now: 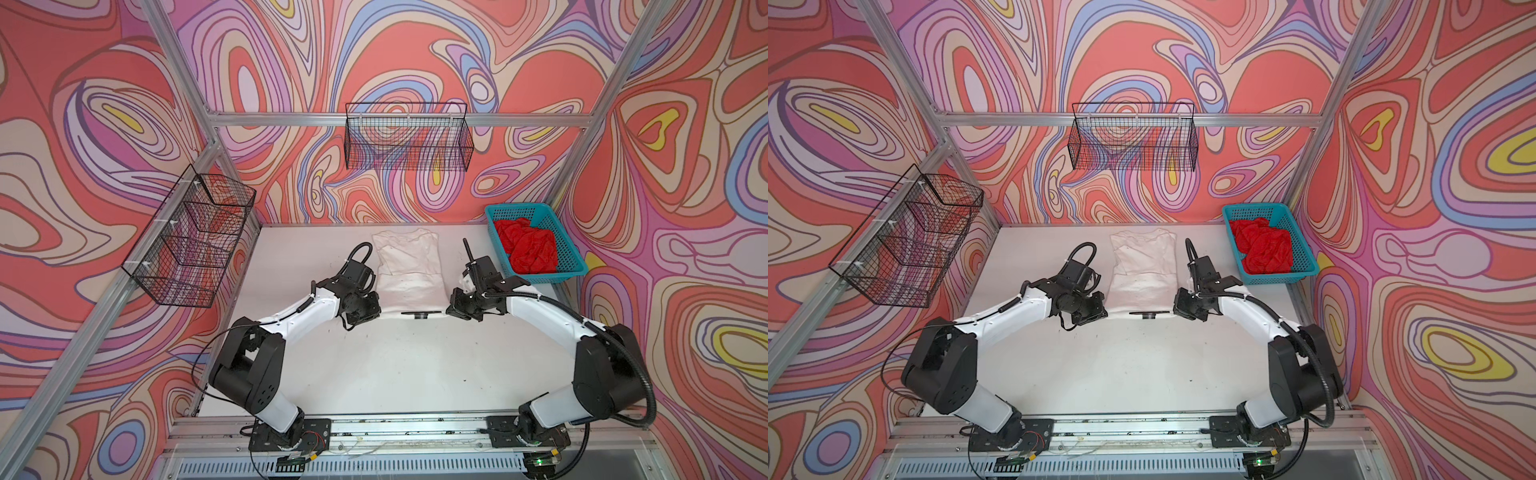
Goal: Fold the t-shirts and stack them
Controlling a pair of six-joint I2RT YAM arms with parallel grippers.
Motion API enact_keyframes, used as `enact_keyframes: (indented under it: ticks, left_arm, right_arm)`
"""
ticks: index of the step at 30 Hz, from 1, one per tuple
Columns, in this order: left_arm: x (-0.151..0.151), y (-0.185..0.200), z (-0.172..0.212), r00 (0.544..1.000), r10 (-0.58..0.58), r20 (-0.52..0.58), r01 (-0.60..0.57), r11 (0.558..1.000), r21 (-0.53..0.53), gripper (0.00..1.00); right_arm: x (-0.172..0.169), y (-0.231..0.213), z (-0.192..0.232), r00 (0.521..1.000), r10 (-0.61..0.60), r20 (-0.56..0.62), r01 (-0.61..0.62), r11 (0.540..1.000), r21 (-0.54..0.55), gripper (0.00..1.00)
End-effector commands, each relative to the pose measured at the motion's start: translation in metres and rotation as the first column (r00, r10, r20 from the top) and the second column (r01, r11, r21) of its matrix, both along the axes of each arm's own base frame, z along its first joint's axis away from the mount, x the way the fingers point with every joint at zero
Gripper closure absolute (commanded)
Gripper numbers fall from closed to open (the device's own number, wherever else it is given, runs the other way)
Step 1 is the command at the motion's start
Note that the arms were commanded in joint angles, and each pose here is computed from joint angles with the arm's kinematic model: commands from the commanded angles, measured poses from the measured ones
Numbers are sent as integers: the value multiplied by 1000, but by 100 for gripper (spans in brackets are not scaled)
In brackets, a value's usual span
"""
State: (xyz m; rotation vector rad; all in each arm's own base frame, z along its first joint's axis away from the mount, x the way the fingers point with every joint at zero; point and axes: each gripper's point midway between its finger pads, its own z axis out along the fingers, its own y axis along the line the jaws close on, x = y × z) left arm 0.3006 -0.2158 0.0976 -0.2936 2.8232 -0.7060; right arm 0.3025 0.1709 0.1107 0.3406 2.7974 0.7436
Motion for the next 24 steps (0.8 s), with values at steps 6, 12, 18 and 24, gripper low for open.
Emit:
enact_keyframes:
  ticks: [6, 12, 18, 24]
  left_arm:
    - [-82, 16, 15, 994, -30, -106, 35, 999, 41, 100]
    - [-134, 24, 18, 987, -47, -155, 55, 997, 51, 100]
    - [-142, 24, 15, 987, -57, -147, 64, 997, 41, 100]
    - [-99, 12, 27, 990, -111, -92, 118, 990, 79, 100]
  right_arm:
    - [-89, 1, 12, 990, -64, -130, 66, 998, 11, 100]
    - [-150, -5, 16, 971, -143, -194, 149, 989, 19, 100]
    - [-153, -3, 12, 971, -164, -175, 178, 982, 63, 100]
    - [-116, 11, 19, 987, -127, -96, 129, 992, 13, 100]
